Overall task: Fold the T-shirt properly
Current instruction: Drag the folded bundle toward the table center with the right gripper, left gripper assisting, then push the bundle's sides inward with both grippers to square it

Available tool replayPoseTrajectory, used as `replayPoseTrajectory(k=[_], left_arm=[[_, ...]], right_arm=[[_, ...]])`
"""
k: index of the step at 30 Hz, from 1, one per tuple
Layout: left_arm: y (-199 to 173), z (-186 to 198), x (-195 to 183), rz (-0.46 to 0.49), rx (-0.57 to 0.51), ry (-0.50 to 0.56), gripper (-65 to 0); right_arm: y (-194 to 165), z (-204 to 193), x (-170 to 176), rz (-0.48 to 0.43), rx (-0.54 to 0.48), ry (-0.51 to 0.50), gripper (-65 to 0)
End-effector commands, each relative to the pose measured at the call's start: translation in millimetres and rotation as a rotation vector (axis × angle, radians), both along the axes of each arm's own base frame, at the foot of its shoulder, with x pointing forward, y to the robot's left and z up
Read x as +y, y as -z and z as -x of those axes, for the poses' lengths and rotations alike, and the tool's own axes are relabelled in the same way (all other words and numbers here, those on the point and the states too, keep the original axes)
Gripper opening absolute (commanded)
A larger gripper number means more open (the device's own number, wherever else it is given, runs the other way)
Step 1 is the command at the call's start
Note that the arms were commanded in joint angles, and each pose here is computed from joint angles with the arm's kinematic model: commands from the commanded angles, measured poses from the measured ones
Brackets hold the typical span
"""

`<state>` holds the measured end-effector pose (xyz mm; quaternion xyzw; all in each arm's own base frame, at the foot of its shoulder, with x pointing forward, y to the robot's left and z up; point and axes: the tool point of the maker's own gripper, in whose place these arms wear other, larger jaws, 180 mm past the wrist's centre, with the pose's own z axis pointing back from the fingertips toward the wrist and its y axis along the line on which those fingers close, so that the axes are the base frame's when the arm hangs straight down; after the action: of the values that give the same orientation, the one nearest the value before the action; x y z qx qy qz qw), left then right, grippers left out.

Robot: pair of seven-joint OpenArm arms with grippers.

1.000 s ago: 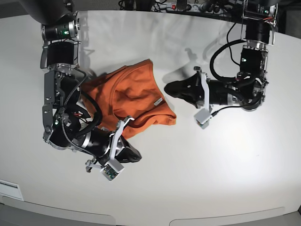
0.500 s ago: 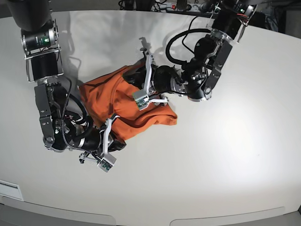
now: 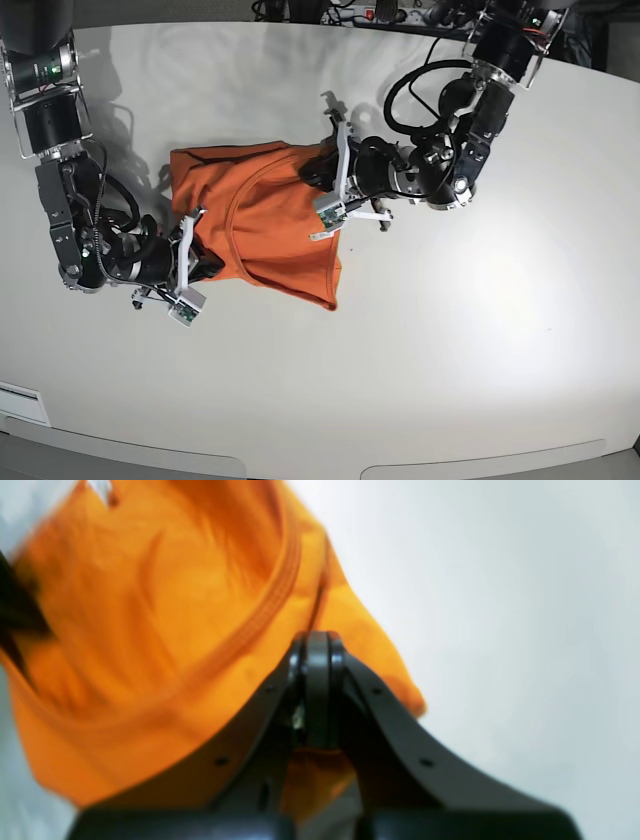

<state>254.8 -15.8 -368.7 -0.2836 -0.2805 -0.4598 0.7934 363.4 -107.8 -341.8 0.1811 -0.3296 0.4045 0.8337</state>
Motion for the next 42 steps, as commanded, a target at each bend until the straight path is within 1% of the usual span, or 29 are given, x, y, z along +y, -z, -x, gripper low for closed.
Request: replayPoseTrajectory(k=[1, 5, 7, 10, 13, 16, 19, 21, 23, 25, 27, 28, 30, 32, 35, 38, 42], left_arm=[[6, -2, 17, -0.074, -0.013, 0.007, -65.0], [9, -6, 43, -0.105, -0.035, -0.006, -65.0], [8, -7, 51, -0.109, -0.057, 0.009, -65.0], [2, -13, 61, -0.103, -0.097, 0.020, -65.0], [-11, -29, 66, -0.089, -0.157, 0.013, -65.0], [-28, -48, 64, -0.067, -0.219, 0.008, -65.0], [-46, -65, 64, -0.070, -0.256, 0.007, -65.0], [-59, -69, 61, -0.054, -0.227, 0.017, -65.0], [-72, -62, 54, -0.021, -0.172, 0.048, -65.0], [-81, -48, 49, 0.008, -0.112, 0.092, -65.0], [-87, -25, 44, 0.058, -0.051, 0.164, -65.0], [-89, -13, 41, 0.087, -0.019, 0.199, -65.0], [-83, 6, 39, 0.103, 0.039, 0.228, -65.0], [-73, 20, 39, 0.096, 0.074, 0.235, -65.0], [-50, 31, 47, 0.027, 0.097, 0.219, -65.0], [-29, 31, 56, -0.047, 0.060, 0.177, -65.0], [-14, 15, 63, -0.089, -0.021, 0.123, -65.0]], right_arm=[[-16, -9, -9, -0.021, -0.041, 0.023, -65.0], [-9, 4, -37, -0.076, 0.004, 0.131, -65.0], [-6, 14, -51, -0.090, 0.007, 0.186, -65.0], [-2, 36, -61, -0.117, 0.011, 0.237, -65.0], [-1, 61, -58, -0.149, 0.009, 0.268, -65.0], [-3, 85, -45, -0.197, 0.004, 0.287, -65.0], [-13, 94, -31, -0.227, -0.044, 0.305, -65.0], [-23, 88, -29, -0.228, -0.103, 0.320, -65.0], [-30, 78, -29, -0.222, -0.153, 0.326, -65.0], [-33, 69, -27, -0.199, -0.178, 0.316, -65.0], [-38, 60, -22, -0.191, -0.197, 0.294, -65.0], [-39, 54, -18, -0.186, -0.203, 0.280, -65.0], [-36, 42, -14, -0.163, -0.201, 0.254, -65.0], [-26, 32, -13, -0.146, -0.174, 0.237, -65.0], [-11, 21, -13, -0.131, -0.125, 0.225, -65.0], [-7, 20, -9, -0.143, -0.105, 0.217, -65.0], [0, 27, -10, -0.128, -0.070, 0.215, -65.0]])
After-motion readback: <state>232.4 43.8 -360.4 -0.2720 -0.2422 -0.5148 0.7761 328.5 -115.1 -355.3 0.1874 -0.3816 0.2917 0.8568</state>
